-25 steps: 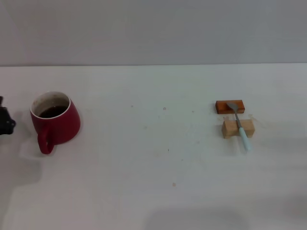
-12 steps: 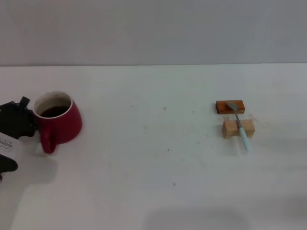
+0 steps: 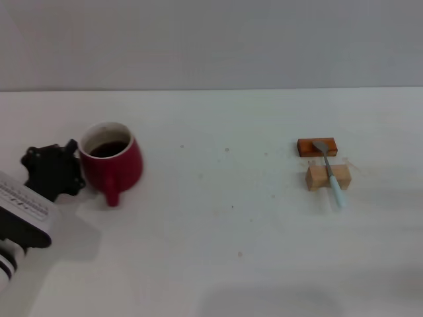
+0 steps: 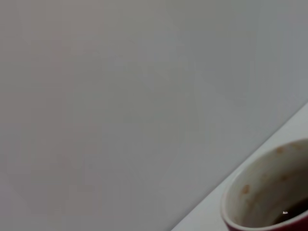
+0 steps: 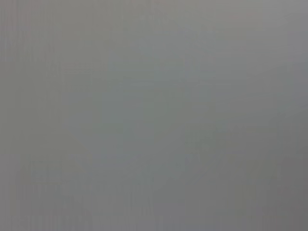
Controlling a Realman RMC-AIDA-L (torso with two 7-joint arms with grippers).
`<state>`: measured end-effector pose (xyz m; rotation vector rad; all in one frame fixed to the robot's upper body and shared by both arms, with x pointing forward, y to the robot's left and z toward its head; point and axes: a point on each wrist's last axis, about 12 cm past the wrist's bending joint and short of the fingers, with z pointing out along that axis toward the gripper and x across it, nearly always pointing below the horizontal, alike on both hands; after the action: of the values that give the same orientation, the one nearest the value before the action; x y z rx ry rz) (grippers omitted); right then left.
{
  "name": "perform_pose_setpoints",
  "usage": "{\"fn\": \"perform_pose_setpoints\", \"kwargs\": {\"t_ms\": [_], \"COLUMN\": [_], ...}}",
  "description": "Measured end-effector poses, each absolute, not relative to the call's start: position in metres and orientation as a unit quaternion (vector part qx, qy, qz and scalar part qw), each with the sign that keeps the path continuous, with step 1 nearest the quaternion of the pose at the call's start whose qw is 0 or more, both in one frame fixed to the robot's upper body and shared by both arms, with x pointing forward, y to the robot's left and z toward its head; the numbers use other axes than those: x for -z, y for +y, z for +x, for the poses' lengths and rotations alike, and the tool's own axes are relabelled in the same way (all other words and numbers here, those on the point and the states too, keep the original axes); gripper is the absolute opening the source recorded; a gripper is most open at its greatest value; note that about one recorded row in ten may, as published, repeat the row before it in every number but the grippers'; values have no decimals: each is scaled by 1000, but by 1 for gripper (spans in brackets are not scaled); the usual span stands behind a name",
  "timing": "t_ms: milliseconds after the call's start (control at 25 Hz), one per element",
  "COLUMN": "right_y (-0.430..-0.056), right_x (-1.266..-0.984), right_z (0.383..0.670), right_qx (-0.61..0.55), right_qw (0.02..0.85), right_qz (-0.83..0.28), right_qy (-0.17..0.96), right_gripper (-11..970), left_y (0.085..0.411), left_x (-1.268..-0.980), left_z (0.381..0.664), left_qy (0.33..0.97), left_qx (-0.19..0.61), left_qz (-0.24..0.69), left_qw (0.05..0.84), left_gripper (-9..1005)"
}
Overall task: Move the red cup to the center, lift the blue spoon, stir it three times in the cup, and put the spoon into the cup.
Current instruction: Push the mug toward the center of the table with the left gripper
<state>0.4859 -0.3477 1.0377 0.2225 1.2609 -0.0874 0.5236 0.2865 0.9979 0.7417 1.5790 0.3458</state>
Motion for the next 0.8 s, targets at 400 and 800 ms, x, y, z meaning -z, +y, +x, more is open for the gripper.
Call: {"fn": "perform_pose_setpoints", "kwargs": {"t_ms": [400, 800], "right_y": [-347, -348], "right_x": [-1038, -1038], "right_z": [486, 486], "right_qx": [40, 42], "right_qw": [801, 803], "right_qz": [104, 104], "right_qy": [588, 586], "right_gripper": [796, 795], "left_y": [267, 278], "left_x": [-999, -1008], "left_z": [523, 556], "left_qy": [668, 666], "left_qx": [-136, -171], "left_qz": [358, 398], "left_qw": [638, 607], "left_gripper": [12, 15]}}
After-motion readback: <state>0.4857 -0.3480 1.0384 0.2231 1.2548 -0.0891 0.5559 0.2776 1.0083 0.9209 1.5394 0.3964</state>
